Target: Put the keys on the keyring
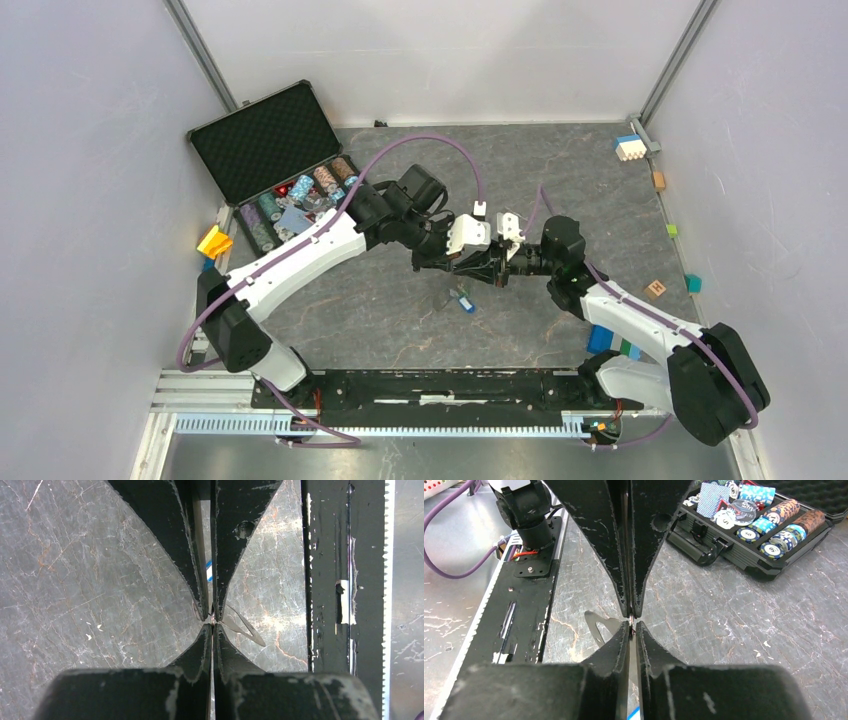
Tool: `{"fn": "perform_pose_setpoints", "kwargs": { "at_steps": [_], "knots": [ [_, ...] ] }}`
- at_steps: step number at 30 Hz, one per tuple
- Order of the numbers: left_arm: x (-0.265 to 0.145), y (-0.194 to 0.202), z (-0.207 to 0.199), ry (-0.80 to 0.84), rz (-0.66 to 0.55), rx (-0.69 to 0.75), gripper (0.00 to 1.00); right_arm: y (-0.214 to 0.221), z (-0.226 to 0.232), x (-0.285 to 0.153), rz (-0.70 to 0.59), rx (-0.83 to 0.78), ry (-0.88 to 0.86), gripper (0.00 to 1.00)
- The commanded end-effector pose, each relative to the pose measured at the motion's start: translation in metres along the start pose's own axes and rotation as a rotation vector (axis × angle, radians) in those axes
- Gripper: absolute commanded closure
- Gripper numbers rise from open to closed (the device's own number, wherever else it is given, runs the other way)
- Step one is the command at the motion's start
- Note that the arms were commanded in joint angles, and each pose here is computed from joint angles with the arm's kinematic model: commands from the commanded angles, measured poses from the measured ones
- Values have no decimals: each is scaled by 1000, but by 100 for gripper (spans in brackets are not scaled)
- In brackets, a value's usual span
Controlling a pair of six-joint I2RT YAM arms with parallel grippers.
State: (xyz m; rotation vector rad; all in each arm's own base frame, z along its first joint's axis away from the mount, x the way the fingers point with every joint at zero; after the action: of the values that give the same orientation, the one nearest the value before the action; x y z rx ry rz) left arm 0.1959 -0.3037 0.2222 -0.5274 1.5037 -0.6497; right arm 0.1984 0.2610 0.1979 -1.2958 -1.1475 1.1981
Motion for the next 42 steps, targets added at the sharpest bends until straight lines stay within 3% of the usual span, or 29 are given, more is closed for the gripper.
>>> {"fn": "perform_pose_setpoints", "kwargs": {
  "at_steps": [1, 3, 7, 9, 11, 13, 18, 23, 30, 42],
  "knots": [
    [-4, -15, -1, -14, -69, 15, 98, -11, -6, 3, -13, -42, 7, 93],
    [-4, -16, -2, -9, -75, 16, 98, -13, -6, 3, -19, -44, 9, 100],
    [-4, -14, -2, -9, -72, 17, 97, -19, -5, 1, -33, -65, 19, 100],
    [-6, -12, 0, -19, -76, 17, 88, -22, -5, -1, -38, -79, 28, 100],
    [-9, -8, 4, -32, -102, 23, 69, -25, -4, -2, -45, -94, 30, 100],
    [-14, -6, 9, -51, -161, 32, 58, -29, -2, -4, -51, -103, 22, 100],
    [-34, -4, 18, -74, -368, 116, 46, -36, 4, -6, -66, -116, -16, 100],
    [-30, -4, 10, -62, -497, 202, 46, -42, 6, -7, -87, -116, -23, 100],
    [-16, -10, -1, -3, -634, 185, 51, -42, 6, -7, -101, -87, -22, 100],
    [-9, -15, 2, -47, -703, 142, 59, -40, 3, -7, -101, -66, -14, 100]
  ]
}}
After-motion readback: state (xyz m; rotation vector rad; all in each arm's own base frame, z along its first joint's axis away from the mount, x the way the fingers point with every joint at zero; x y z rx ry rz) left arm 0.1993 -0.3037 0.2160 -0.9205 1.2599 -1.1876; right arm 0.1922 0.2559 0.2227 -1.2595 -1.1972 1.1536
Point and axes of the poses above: each gripper's point midway between its finger pads, its own x axis out along the fingers, its own z axis along the line the jaws close on, y = z × x, the point moved 2 cm from there along -x, back along the fingers, and after that the axes turned 1 degree about -x, right-handed, at the moved point
